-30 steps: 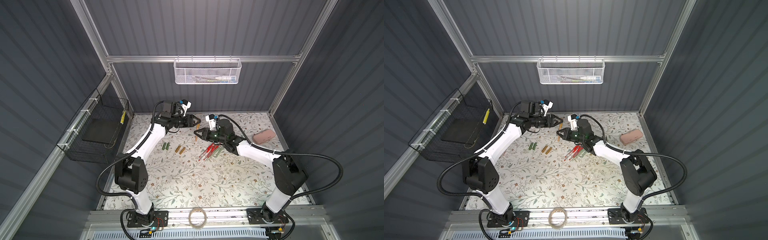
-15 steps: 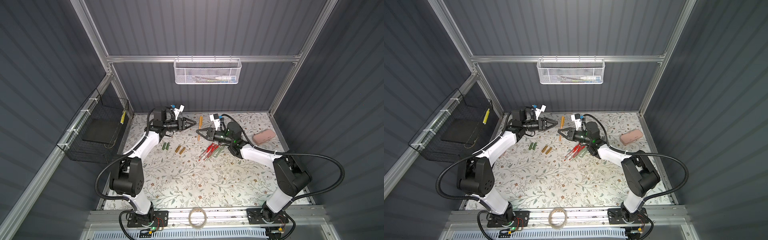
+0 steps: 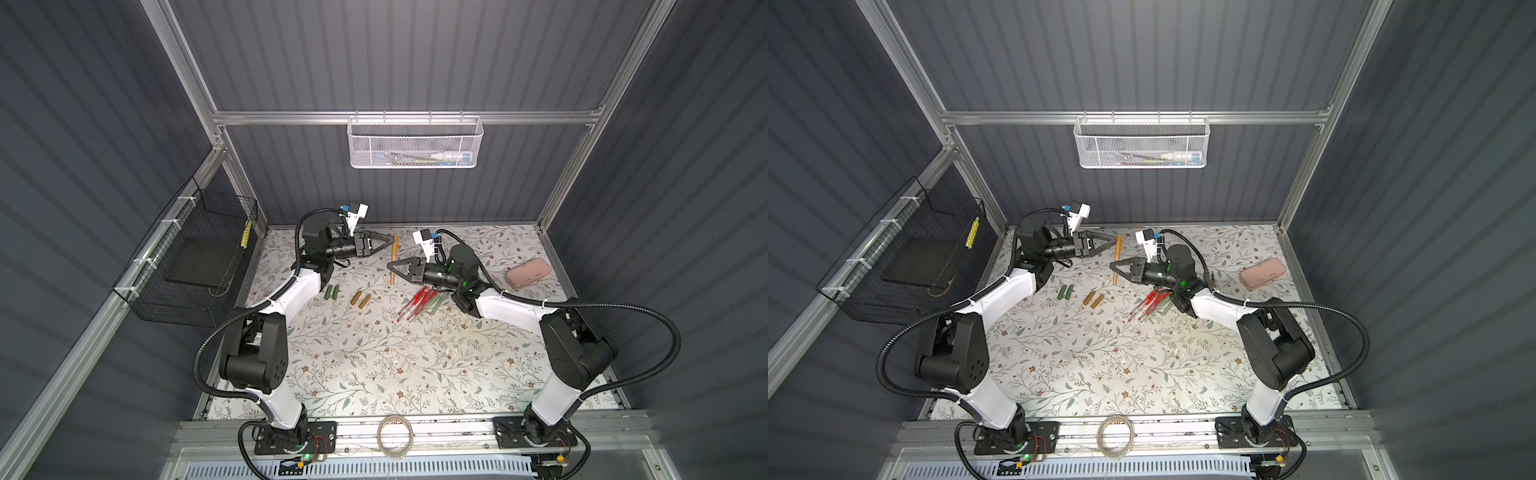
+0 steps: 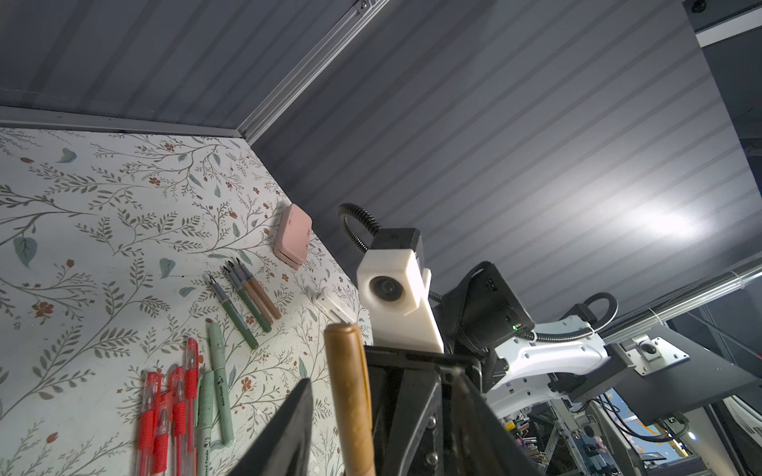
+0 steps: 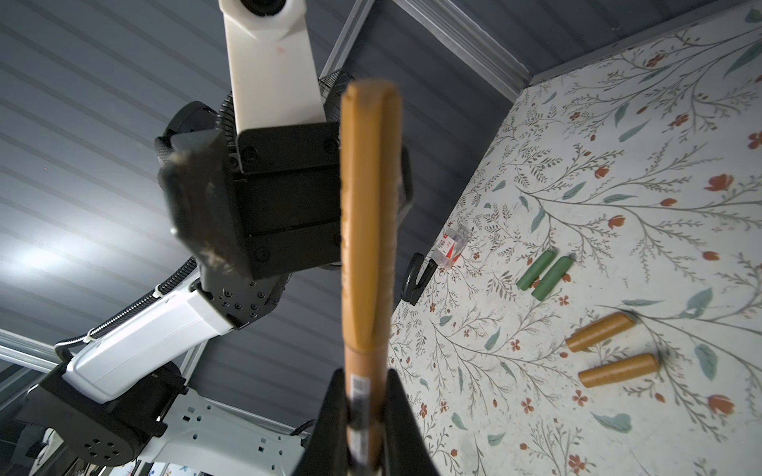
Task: Remove pen caps from pens
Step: Open the pen cap on the pen.
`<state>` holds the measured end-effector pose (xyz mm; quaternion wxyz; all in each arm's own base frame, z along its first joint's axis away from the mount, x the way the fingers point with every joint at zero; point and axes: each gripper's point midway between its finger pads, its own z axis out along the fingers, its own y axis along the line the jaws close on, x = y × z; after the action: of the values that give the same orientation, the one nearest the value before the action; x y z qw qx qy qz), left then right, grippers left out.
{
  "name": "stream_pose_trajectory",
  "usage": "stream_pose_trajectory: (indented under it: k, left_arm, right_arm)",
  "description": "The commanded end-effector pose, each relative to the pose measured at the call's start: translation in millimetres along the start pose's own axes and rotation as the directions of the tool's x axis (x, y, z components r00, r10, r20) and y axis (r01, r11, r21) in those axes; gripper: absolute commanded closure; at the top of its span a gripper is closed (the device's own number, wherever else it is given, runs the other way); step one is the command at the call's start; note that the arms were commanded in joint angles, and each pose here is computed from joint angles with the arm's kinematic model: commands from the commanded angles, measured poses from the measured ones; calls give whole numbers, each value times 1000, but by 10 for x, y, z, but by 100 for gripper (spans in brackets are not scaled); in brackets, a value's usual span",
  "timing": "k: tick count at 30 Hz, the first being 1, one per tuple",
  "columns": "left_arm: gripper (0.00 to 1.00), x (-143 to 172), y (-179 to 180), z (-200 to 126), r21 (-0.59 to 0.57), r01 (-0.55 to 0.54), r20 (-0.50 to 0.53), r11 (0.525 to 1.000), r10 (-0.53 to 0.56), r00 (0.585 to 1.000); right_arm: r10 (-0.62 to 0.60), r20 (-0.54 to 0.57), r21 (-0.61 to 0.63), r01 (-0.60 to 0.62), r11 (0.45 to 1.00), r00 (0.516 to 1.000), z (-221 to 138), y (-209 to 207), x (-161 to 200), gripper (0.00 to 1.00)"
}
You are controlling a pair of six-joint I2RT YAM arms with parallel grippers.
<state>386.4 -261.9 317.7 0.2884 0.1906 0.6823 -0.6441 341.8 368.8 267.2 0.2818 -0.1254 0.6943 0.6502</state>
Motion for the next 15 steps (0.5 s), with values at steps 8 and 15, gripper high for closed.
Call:
stream_pose_trajectory:
  k: [8, 15]
  left_arm:
    - [56, 96, 60, 30, -23, 16, -28, 1000, -17, 999]
    - [82, 104, 70, 33, -22, 7, -22, 1000, -8, 1000]
  right_arm:
    - [-43, -37, -38, 41, 998, 998, 126, 159, 14, 100]
    - [-40, -44, -36, 38, 999, 998, 142, 150, 41, 100]
